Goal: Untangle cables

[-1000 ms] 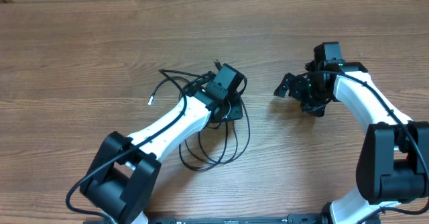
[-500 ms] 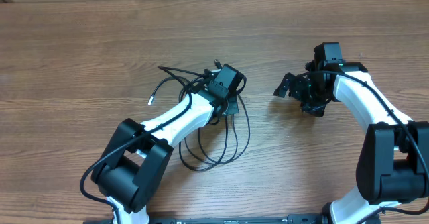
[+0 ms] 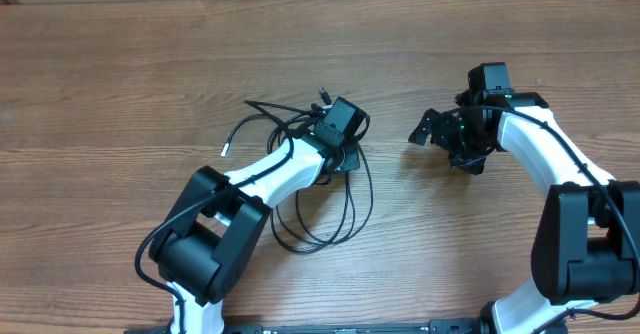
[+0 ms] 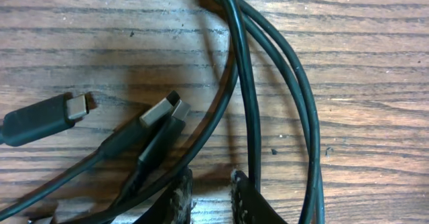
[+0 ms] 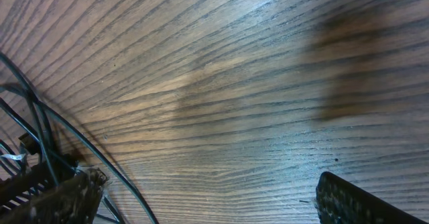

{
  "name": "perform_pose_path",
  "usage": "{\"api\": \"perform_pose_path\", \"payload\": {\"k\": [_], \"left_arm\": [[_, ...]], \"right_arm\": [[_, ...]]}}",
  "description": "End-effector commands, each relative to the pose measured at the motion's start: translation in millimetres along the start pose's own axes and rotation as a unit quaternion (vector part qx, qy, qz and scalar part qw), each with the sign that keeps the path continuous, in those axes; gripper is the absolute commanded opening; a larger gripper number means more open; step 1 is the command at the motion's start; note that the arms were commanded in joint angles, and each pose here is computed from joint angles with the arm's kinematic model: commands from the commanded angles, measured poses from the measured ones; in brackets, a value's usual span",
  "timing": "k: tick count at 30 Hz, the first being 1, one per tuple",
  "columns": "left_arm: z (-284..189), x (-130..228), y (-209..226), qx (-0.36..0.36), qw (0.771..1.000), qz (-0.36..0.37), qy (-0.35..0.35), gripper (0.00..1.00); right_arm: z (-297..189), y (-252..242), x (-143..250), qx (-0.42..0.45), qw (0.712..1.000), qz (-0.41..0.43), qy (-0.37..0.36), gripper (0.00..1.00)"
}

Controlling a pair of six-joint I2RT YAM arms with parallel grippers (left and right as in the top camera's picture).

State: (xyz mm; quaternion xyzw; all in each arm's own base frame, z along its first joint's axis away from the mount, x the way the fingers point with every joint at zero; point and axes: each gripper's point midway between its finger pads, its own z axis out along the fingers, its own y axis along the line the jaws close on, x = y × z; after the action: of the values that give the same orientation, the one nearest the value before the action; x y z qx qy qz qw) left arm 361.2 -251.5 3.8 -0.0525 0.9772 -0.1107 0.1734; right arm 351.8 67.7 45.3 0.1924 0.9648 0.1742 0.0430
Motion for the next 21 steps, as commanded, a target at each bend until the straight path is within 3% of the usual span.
{"api": "perform_pose_path", "payload": {"k": [1,7,9,10,11,12,18,21], "left_arm": [[15,12,9,-0.014,1.000,0.007,0.024,0.19],[-7,8,7,-0.015,0.999,0.033,0.028,0.15],[-13,7,7,-0.015,0.999,0.037,0.026,0.19],[-13,8,6,-0.014,0.999,0.037,0.027,0.26],[-12,9,7,-0.016,0.999,0.037,0.028,0.57],[-11,9,8,-0.017,0.999,0.037,0.029,0.68],[-10,7,5,-0.012,0.999,0.036,0.023,0.70],[-10,6,0,-0.004,0.999,0.037,0.021,0.52]], "right_arm": [[-9,4,-6,-0.003,1.000,-0.007,-0.016,1.00],[-9,4,-6,-0.003,1.000,-0.007,-0.016,1.00],[-9,4,-6,-0.003,1.000,-0.007,-0.015,1.00],[-9,4,-6,-0.003,1.000,-0.007,-0.016,1.00],[-9,4,-6,-0.003,1.000,-0.007,-0.016,1.00],[-9,4,-6,-0.003,1.000,-0.007,-0.016,1.00],[-9,4,-6,-0.003,1.000,-0.007,-0.016,1.00],[-9,4,-6,-0.003,1.000,-0.007,-0.015,1.00]]}}
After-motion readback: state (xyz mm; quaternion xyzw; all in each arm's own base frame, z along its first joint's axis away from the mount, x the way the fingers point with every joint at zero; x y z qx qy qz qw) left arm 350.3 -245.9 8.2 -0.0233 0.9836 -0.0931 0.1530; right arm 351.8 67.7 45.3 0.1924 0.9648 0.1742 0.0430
